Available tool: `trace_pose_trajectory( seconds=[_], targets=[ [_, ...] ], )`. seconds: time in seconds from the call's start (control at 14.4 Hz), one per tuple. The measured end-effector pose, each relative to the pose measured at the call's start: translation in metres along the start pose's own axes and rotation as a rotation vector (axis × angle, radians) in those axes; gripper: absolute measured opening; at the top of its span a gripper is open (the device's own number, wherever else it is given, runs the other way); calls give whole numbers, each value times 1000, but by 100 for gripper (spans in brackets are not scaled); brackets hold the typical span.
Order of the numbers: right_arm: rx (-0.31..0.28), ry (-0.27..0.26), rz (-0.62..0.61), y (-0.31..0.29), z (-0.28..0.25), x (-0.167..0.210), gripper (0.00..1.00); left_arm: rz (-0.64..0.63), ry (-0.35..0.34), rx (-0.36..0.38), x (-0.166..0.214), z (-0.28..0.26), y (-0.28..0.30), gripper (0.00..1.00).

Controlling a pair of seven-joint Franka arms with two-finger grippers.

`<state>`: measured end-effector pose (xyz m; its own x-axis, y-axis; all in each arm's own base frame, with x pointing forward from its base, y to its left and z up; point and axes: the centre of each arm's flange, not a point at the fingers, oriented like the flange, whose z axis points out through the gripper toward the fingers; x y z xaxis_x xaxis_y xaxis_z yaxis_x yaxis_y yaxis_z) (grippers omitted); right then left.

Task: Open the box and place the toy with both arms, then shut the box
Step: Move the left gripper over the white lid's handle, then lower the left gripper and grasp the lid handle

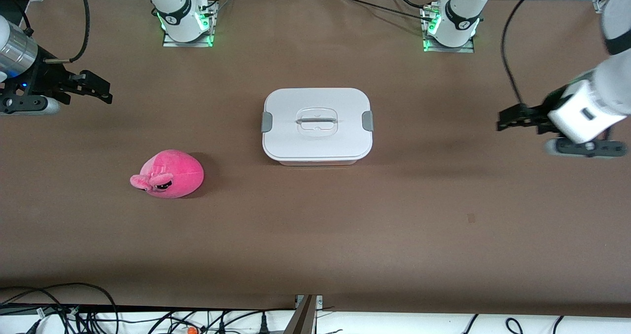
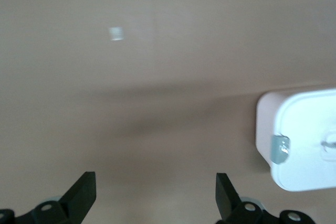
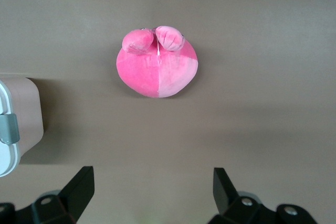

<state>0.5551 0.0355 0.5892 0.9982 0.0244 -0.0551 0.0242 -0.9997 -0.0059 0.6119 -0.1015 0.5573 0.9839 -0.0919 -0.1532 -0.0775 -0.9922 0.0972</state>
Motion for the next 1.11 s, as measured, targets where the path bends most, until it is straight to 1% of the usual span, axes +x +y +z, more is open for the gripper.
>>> trace_pose_trajectory(
  seconds=[0.14, 0.35, 0.49, 0.69, 0.9, 1.04, 1.11],
  targets=[
    [0, 0, 0, 0, 0, 0, 100, 99, -34, 13, 0, 22, 62, 100],
    [0, 1, -1, 0, 0, 0, 100, 256, -79, 41, -15, 56, 161, 100],
    [0, 1, -1, -1, 0, 0, 100, 336, -70, 49, -22, 74, 213, 100],
    [-1, 1, -1, -1, 0, 0, 100, 418, -31, 44, -24, 100, 268, 100],
    [-1, 1, -1, -1, 0, 0, 100, 528, -24, 50, -43, 139, 334, 100],
    [-1, 1, -1, -1, 0, 0, 100, 622, -22, 53, -57, 163, 369, 100],
    [-1, 1, -1, -1, 0, 0, 100, 698, -17, 51, -57, 173, 377, 100]
  ],
)
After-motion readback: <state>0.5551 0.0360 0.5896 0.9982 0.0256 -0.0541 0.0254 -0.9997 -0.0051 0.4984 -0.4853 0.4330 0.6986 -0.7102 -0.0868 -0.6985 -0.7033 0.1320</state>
